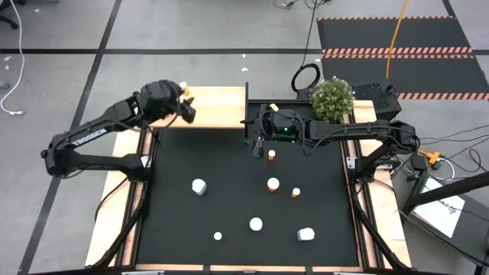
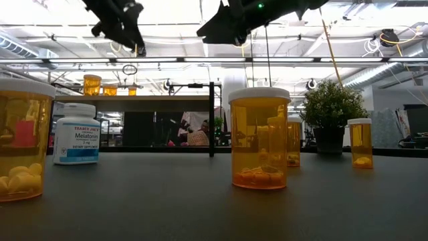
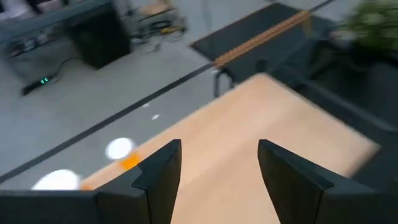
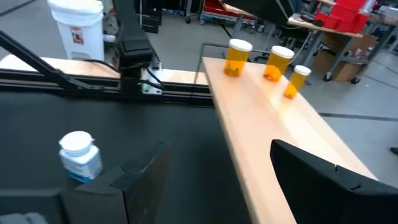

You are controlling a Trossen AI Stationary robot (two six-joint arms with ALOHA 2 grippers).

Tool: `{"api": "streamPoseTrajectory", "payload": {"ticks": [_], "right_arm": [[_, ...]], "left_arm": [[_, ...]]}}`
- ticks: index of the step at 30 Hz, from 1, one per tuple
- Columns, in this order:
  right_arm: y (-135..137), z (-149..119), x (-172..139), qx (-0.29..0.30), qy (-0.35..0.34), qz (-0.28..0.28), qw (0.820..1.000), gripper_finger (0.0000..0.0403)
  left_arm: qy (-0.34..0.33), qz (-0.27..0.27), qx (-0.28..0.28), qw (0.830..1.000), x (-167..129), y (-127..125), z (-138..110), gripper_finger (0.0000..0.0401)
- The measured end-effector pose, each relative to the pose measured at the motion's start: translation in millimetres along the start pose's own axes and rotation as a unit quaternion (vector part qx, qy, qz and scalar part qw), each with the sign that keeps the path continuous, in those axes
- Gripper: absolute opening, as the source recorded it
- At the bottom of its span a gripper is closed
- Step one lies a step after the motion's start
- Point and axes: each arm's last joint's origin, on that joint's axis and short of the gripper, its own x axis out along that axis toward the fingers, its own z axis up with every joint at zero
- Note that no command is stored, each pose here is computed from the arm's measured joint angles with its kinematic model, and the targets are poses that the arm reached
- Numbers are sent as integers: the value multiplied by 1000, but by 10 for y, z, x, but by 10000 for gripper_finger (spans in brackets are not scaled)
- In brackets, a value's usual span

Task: Pick and place medicine bottles onto shelf by color
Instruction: Put the small orange pill bottle on the shelf aligned with the other small orange pill bottle

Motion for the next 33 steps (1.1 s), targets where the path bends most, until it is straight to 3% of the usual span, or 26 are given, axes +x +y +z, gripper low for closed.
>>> {"api": "streamPoseTrajectory", "payload": {"ticks": [7, 19, 22, 29, 33], "right_arm": [[270, 2, -24, 11, 15, 36, 999, 274], [975, -163, -274, -18, 140, 7, 990, 274], [1039, -247, -330, -45, 184, 12, 982, 274], [1023, -465, -450, -24, 300, -4, 954, 274], [993, -644, -458, -26, 328, -12, 944, 274]], "left_arm": [[5, -98, 42, 994, -266, -377, -116, 214], [-24, -159, 71, 984, -695, -839, -314, 214], [-22, -171, 77, 982, -753, -971, -382, 214], [-26, -198, 103, 974, -786, -1271, -485, 214], [-37, -204, 115, 972, -780, -1333, -479, 214]]}}
